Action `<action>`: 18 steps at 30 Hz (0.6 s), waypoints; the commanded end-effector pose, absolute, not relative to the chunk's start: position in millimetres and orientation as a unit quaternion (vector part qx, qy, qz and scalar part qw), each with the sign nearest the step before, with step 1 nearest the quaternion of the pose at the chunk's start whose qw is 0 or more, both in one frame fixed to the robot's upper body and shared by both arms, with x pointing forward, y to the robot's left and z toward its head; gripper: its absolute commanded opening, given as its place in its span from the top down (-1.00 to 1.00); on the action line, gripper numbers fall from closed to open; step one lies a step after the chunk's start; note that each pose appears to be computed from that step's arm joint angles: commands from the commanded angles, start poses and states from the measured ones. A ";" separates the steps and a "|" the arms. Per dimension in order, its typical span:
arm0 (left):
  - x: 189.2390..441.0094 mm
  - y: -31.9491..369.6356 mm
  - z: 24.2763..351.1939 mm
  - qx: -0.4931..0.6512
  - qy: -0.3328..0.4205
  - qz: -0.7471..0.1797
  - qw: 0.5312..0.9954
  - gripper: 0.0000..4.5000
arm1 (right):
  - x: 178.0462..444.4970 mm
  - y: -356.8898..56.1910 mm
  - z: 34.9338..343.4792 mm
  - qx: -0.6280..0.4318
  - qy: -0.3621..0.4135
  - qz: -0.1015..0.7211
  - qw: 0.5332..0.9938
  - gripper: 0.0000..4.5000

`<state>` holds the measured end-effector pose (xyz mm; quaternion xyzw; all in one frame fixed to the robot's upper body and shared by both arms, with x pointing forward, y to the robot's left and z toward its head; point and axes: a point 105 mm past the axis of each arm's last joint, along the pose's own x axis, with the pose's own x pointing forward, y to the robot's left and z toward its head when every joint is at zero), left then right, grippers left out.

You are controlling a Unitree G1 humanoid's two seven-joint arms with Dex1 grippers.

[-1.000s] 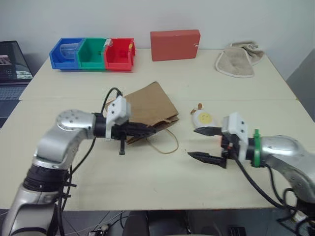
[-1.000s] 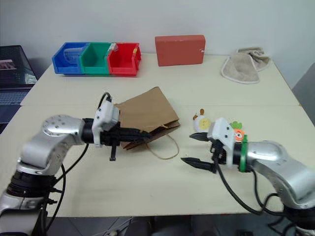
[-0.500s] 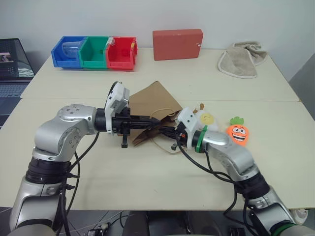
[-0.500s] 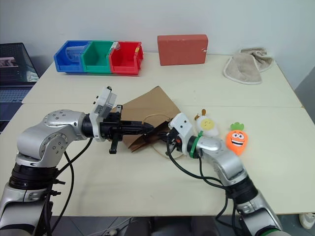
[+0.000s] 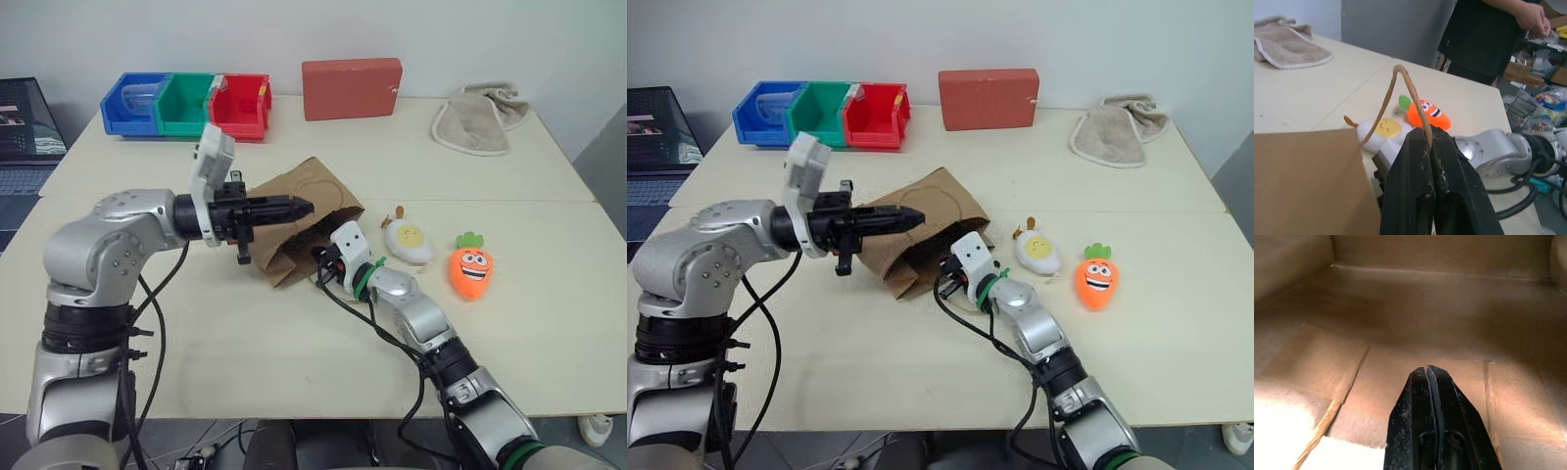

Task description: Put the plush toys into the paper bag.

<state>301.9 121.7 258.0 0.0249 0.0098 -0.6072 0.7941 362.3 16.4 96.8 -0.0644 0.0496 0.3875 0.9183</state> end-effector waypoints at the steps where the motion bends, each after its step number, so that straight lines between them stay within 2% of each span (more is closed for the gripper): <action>1: 303.7 130.8 288.3 0.051 -0.041 -0.590 0.805 1.00 | 364.5 17.2 94.7 -0.064 0.055 0.378 0.922 0.99; 9: 307.9 139.1 341.2 0.147 -0.131 -0.552 0.811 1.00 | 368.0 13.8 91.1 -0.055 0.069 0.363 0.928 0.99; 15: 305.5 132.8 341.5 0.202 -0.145 -0.556 0.793 1.00 | 365.9 15.7 90.8 -0.057 0.070 0.368 0.925 0.99; 18: 309.6 130.7 327.2 0.231 -0.137 -0.552 0.790 1.00 | 367.8 14.6 93.1 -0.056 0.068 0.365 0.927 0.99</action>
